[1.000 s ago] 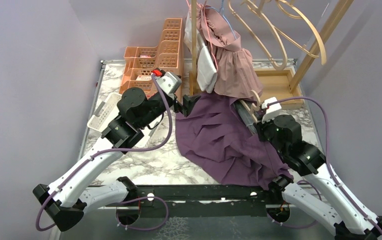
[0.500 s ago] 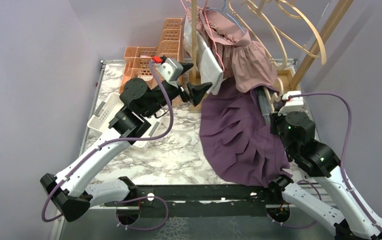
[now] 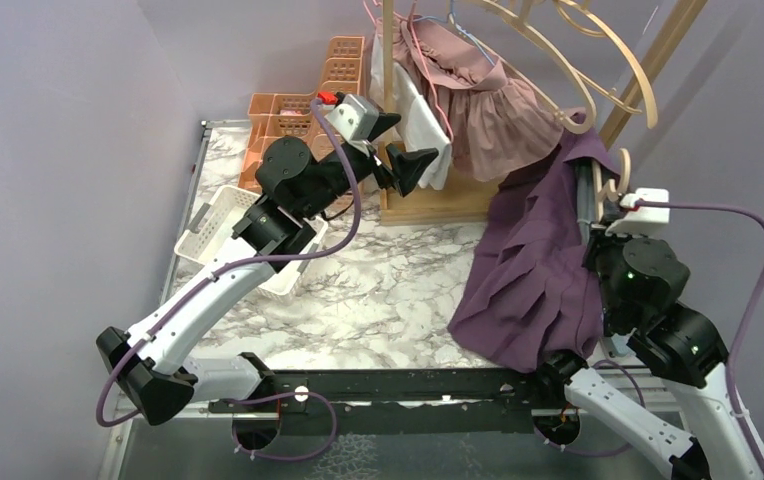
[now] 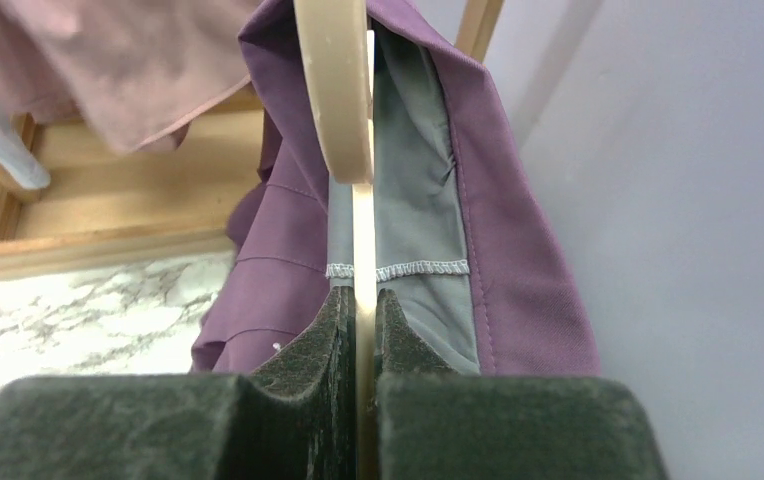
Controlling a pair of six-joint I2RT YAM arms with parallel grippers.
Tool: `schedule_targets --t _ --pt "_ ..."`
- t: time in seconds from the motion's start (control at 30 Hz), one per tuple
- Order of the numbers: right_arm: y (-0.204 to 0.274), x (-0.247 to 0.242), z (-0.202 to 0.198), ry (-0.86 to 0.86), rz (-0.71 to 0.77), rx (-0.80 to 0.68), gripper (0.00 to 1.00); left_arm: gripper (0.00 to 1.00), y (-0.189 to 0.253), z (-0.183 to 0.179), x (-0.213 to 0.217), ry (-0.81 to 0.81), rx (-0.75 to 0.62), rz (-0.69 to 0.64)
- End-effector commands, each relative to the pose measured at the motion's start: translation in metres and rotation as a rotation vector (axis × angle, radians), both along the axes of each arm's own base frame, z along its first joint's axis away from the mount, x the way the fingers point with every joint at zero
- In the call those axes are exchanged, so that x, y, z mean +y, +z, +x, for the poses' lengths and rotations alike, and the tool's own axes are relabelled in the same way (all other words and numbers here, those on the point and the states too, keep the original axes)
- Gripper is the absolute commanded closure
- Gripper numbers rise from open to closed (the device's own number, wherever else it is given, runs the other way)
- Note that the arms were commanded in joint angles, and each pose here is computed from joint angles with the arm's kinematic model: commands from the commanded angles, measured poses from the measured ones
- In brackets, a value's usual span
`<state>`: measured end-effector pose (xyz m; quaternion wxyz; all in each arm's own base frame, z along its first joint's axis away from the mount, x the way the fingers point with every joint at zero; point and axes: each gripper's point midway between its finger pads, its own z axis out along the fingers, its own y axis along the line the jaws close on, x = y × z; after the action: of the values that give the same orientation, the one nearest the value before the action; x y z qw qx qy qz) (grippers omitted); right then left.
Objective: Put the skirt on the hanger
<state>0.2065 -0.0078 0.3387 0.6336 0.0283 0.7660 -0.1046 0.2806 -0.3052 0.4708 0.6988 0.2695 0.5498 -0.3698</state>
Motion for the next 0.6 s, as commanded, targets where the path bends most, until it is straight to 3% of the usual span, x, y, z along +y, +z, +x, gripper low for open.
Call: schedule_targets --t 0.0,0.27,0.57 --pt "0.060 -0.026 -0.014 -0.086 0.029 -0.179 0.99 0.09 0.027 0.001 -0.002 -0.009 -0.029 -0.048" --pt "0.047 0.040 -0.007 0.294 0.023 -0.066 0.99 0.08 0.031 0.005 -0.005 -0.008 -0.019 -0.031" --pt "0.030 0.080 0.007 0.425 0.070 0.010 0.99 0.08 0.024 0.002 0.007 0.028 -0.010 -0.010"
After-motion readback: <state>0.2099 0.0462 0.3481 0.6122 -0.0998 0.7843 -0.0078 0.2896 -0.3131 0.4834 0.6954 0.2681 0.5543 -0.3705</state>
